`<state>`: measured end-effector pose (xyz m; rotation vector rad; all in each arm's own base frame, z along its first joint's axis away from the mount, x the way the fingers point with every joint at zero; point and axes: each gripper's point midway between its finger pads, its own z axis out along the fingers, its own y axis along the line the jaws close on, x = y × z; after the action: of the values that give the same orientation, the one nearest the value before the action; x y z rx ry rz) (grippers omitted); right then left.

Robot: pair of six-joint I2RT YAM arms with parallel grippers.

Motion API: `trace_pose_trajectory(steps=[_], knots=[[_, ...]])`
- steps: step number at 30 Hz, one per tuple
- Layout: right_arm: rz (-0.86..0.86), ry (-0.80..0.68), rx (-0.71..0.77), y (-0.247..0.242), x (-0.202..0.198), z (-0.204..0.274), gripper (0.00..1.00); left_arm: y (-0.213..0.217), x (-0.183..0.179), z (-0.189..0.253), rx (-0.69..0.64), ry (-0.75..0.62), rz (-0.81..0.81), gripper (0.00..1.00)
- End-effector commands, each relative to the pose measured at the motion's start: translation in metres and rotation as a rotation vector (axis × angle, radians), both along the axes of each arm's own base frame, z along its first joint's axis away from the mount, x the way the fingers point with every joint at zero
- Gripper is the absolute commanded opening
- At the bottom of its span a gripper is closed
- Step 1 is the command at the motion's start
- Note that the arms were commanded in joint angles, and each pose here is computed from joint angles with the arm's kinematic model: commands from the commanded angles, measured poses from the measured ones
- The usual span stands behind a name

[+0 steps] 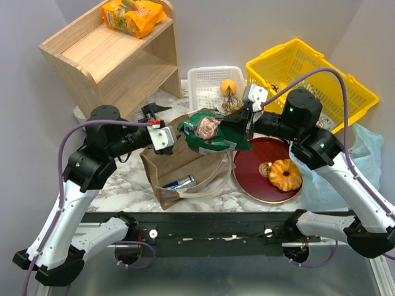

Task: Untie the knot of the grocery bags and take out the mixed food

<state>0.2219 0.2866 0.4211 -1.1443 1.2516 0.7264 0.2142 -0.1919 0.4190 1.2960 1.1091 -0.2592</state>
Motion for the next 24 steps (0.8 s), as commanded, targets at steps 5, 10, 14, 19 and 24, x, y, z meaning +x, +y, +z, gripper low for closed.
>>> trace_pose_trajectory(steps=[5, 10, 14, 19, 24], knots=[[0.059, 0.013, 0.002, 0.008, -0.004, 0.007, 0.0, -0.027, 0.009, -0.006, -0.026, 0.004, -0.091, 0.8], [0.058, 0.044, -0.009, 0.016, 0.004, -0.001, 0.0, -0.036, 0.011, -0.004, -0.033, 0.026, -0.124, 0.55], [0.023, 0.062, -0.022, 0.019, 0.016, -0.008, 0.0, -0.04, 0.006, -0.006, -0.035, 0.056, -0.159, 0.38], [-0.084, 0.087, -0.03, 0.014, 0.035, -0.016, 0.06, -0.038, -0.001, -0.02, -0.026, 0.095, -0.166, 0.0], [-0.169, 0.096, -0.054, -0.016, 0.041, -0.021, 0.06, -0.024, 0.005, -0.022, -0.017, 0.133, -0.065, 0.0]])
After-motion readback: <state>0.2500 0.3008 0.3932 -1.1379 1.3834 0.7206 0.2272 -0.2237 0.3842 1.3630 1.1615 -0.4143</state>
